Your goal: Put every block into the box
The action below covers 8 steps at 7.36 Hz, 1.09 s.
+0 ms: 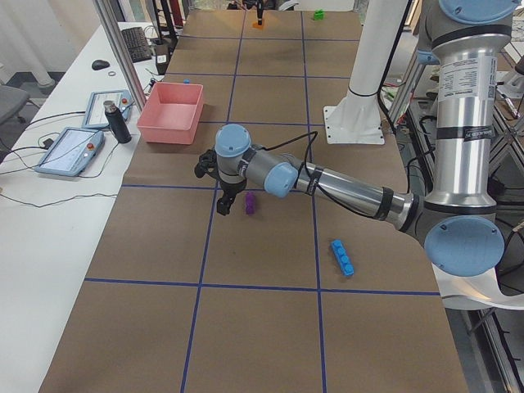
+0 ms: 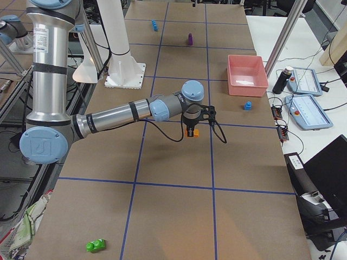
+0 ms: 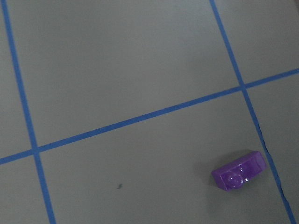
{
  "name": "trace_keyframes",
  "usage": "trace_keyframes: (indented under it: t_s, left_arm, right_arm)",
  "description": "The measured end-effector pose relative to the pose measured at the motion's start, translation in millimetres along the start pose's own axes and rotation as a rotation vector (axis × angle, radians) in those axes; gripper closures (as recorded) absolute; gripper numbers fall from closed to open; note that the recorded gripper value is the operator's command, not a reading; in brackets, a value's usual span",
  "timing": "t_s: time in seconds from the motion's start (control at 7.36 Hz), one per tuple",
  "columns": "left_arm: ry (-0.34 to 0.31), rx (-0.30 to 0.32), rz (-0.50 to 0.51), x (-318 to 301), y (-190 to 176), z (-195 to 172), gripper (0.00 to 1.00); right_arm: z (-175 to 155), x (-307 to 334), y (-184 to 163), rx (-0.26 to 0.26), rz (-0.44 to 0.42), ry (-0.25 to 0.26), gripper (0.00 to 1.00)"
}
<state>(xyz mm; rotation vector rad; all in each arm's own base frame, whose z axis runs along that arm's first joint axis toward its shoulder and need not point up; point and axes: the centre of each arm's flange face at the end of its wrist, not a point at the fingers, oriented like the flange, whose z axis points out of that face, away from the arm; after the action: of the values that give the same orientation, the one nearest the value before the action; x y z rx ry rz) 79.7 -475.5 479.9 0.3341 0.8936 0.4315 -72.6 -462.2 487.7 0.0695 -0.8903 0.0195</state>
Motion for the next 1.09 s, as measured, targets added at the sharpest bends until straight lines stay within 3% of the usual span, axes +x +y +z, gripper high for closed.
trace_keyframes:
  t_s: [0.27, 0.54, 0.82, 1.09]
  left_arm:
    - [-0.017, -0.028, 0.261, 29.5, -11.1, 22.4, 0.00]
    - [0.004, -0.057, 0.437, 62.2, -22.8, 49.5, 0.00]
    - [0.018, -0.086, 0.517, 89.6, -30.7, 75.7, 0.00]
    - [-0.026, -0.127, 0.574, 108.5, -37.5, 110.5, 0.00]
  right_arm:
    - [-19.1, -18.9, -19.3, 0.044, -0.011, -0.026, 1.00]
    - [-33.5, -50.6, -46.7, 0.083, 0.031, -0.053, 1.00]
    - [-41.6, -91.1, -74.0, 0.104, 0.065, -0.084, 1.00]
    - [-43.1, -144.9, -101.1, 0.114, 0.070, -0.115, 1.00]
